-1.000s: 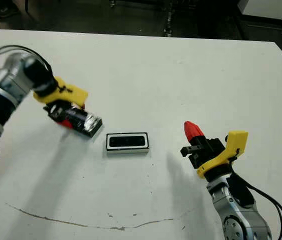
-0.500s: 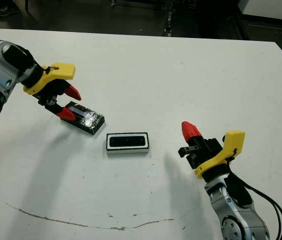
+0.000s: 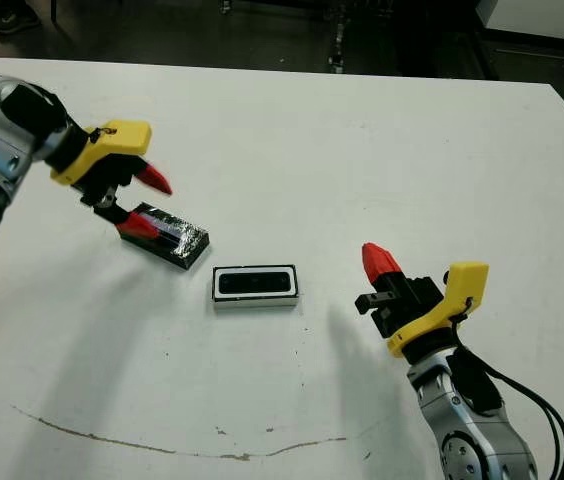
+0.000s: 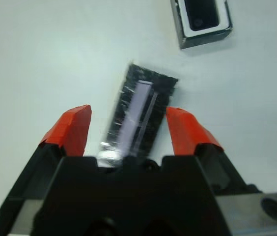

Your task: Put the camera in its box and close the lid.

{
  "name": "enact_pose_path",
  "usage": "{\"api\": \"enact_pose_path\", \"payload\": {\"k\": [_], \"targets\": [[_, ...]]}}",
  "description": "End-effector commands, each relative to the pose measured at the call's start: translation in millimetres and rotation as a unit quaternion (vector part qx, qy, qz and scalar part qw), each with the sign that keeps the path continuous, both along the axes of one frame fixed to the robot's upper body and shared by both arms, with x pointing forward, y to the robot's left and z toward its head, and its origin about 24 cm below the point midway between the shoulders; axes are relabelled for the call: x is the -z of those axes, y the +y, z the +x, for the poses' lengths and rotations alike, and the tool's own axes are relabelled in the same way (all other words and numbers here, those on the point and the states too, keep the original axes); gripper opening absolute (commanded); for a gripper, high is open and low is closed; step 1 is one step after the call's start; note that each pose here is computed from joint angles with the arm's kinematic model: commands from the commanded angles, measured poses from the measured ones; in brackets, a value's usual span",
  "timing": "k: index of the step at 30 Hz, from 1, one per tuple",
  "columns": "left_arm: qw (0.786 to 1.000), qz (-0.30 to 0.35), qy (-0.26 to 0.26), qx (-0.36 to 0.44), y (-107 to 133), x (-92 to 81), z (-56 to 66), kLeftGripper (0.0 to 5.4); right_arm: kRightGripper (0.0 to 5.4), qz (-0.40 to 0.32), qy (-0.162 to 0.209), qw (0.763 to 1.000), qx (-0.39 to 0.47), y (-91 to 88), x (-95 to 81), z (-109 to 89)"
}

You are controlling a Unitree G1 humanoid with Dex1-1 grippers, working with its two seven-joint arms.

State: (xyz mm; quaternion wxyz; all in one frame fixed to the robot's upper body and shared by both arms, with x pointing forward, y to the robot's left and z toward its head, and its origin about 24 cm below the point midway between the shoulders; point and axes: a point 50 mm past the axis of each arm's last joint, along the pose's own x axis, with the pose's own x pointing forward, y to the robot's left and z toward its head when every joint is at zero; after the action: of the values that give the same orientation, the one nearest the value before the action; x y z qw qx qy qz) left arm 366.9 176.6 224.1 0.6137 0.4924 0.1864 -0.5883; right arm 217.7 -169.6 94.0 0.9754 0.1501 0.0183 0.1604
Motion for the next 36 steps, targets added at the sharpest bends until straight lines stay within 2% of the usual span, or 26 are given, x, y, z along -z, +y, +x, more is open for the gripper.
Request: {"api": "enact_pose_path", "payload": {"k": [1, 3, 6, 13, 19, 24, 36], "targets": [[0.997, 0.035, -0.063, 0.037, -11.1, -22.9, -6.8, 4.76, 0.0, -0.003, 0.007, 1.0, 0.006, -1.9, 3.1, -1.2], [0.993, 0.074, -0.076, 0.053, -20.6, -26.2, -11.7, 5.05, 0.0, -0.004, 0.008, 1.0, 0.007, -1.6, 3.4, -1.6], [0.989, 0.106, -0.074, 0.07, -29.4, -19.1, -13.8, 5.38, 0.0, -0.005, 0.005, 1.0, 0.004, -1.0, 3.7, -1.8], [0.979, 0.163, -0.058, 0.105, -39.3, 6.9, -7.7, 5.38, 0.0, -0.003, 0.01, 1.0, 0.002, -0.1, 4.3, -2.5], [0.967, 0.21, -0.024, 0.14, -40.6, 26.3, -2.0, 5.38, 0.0, 0.0, 0.01, 1.0, 0.003, 0.3, 5.8, -2.8], [0.963, 0.237, 0.015, 0.13, -39.6, 36.2, 4.9, 5.38, 0.0, 0.003, 0.017, 1.0, 0.003, 2.1, 7.3, -4.1], [0.95, 0.274, 0.0, 0.148, -37.8, 53.5, 10.6, 5.38, 0.0, 0.004, 0.019, 1.0, -0.003, 3.4, 9.4, -4.7]]}}
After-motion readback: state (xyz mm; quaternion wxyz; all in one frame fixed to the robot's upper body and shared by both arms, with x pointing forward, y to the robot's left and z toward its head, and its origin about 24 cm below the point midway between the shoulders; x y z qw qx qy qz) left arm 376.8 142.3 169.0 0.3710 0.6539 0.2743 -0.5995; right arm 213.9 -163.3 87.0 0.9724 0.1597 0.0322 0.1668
